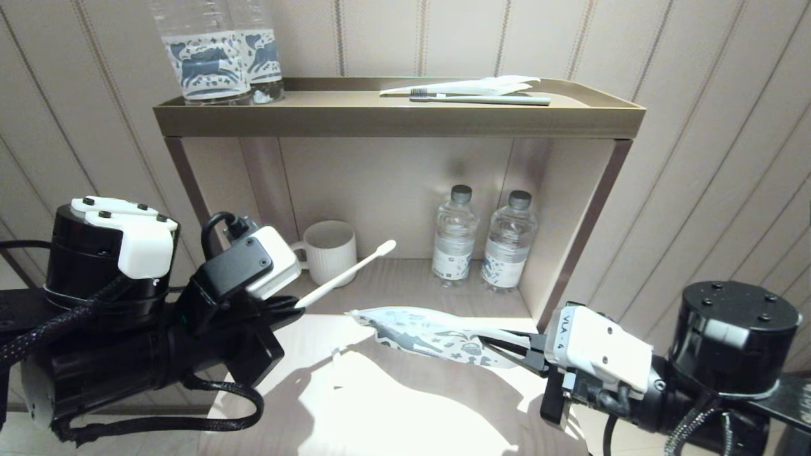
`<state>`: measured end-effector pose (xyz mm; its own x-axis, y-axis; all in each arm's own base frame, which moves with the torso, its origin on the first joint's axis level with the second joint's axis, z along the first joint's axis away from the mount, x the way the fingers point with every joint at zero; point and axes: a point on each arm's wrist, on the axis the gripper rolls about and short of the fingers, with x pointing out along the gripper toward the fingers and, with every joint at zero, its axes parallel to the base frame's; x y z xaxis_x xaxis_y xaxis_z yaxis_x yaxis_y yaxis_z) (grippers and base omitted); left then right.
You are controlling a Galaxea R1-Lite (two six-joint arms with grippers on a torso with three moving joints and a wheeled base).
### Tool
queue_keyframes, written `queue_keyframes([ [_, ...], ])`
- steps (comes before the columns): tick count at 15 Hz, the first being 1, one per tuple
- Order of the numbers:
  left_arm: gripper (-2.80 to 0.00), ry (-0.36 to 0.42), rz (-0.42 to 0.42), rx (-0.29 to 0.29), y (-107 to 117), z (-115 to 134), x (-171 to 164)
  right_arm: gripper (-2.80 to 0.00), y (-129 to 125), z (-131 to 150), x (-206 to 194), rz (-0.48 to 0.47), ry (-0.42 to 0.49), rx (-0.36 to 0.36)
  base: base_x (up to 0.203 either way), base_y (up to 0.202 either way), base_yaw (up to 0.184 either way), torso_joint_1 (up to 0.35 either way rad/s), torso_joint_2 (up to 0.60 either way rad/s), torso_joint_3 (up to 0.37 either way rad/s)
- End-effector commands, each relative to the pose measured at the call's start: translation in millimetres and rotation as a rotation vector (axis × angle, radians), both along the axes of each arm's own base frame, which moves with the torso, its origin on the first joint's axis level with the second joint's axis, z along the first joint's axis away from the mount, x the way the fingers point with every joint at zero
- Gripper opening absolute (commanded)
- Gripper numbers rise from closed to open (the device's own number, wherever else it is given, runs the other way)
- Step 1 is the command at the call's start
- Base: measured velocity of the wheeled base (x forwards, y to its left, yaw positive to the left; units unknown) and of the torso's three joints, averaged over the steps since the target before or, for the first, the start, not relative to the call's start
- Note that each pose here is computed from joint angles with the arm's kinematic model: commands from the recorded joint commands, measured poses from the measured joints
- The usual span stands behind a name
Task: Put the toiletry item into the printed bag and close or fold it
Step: Place the toothbrush in the storage bag
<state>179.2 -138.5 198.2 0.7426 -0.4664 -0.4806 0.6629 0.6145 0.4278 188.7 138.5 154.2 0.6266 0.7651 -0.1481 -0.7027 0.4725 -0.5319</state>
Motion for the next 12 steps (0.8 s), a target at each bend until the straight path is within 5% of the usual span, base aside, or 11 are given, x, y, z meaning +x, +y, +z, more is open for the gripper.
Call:
queue_keyframes([
  [1,-2.8,-0.017,-0.036,0.048,0,4,-2,-2.8,0,-1,0,0.004,-0.003,-0.004,0.0,0.0,0.0,0.0,0.0,0.0],
  [12,-2.8,0.0,-0.165,0.172,-11,-5,-15,-2.8,2,-8,2,0.004,0.017,-0.023,0.0,0.0,0.0,0.0,0.0,0.0],
])
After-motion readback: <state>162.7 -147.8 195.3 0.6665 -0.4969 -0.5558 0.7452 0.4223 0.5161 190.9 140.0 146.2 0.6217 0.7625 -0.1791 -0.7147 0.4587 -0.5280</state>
